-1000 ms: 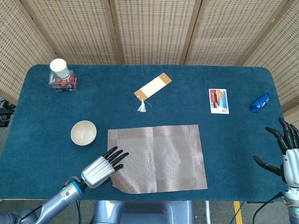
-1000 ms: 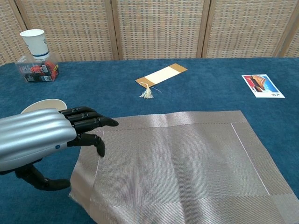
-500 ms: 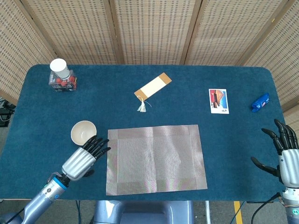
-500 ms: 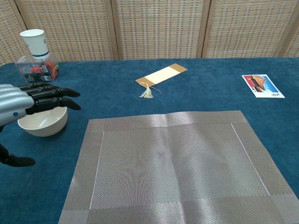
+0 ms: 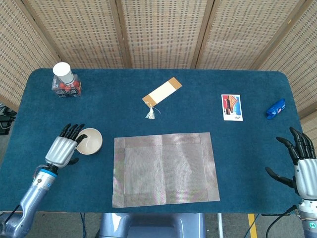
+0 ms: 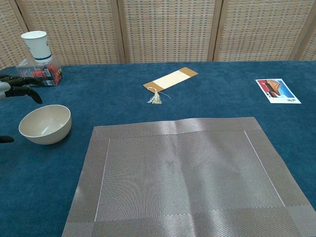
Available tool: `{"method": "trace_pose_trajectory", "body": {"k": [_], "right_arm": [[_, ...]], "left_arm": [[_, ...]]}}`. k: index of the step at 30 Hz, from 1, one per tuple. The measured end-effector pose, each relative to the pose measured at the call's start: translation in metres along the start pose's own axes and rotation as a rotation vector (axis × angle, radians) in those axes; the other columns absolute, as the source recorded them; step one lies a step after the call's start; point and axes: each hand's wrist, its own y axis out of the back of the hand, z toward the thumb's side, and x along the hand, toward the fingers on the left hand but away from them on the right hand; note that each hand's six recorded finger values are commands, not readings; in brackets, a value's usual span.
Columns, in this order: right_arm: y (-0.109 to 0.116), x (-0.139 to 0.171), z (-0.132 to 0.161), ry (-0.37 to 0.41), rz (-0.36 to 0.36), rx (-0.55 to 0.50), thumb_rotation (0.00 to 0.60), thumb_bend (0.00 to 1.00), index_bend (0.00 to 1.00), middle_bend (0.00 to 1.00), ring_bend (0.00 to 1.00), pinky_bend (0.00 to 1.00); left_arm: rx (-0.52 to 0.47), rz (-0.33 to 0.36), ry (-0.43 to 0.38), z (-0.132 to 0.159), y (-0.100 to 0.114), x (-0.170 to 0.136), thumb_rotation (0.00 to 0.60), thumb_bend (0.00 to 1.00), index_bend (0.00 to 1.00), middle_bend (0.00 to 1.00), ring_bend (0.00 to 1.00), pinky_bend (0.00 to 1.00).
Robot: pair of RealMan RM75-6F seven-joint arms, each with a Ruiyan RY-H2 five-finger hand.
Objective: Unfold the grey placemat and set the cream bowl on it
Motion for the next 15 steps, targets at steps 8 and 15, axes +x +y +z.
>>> {"method": "trace_pose_trajectory", "body": {"k": [8, 15], "right_arm": [[-0.003, -0.001, -0.001, -0.005, 0.009, 0.008, 0.6, 0.22, 0.24, 0.0, 0.0, 0.0], [-0.007, -0.001, -0.001, -0.008, 0.022, 0.015, 0.6, 0.22, 0.24, 0.0, 0.0, 0.0]], "left_arm": [[-0.012, -0.063, 0.05, -0.013, -0.025, 0.013, 0.6, 0.17, 0.3, 0.0, 0.0, 0.0], [-0.027, -0.062, 0.038, -0.005, -0.031, 0.023, 0.6, 0.25, 0.4, 0.0, 0.0, 0.0]]}}
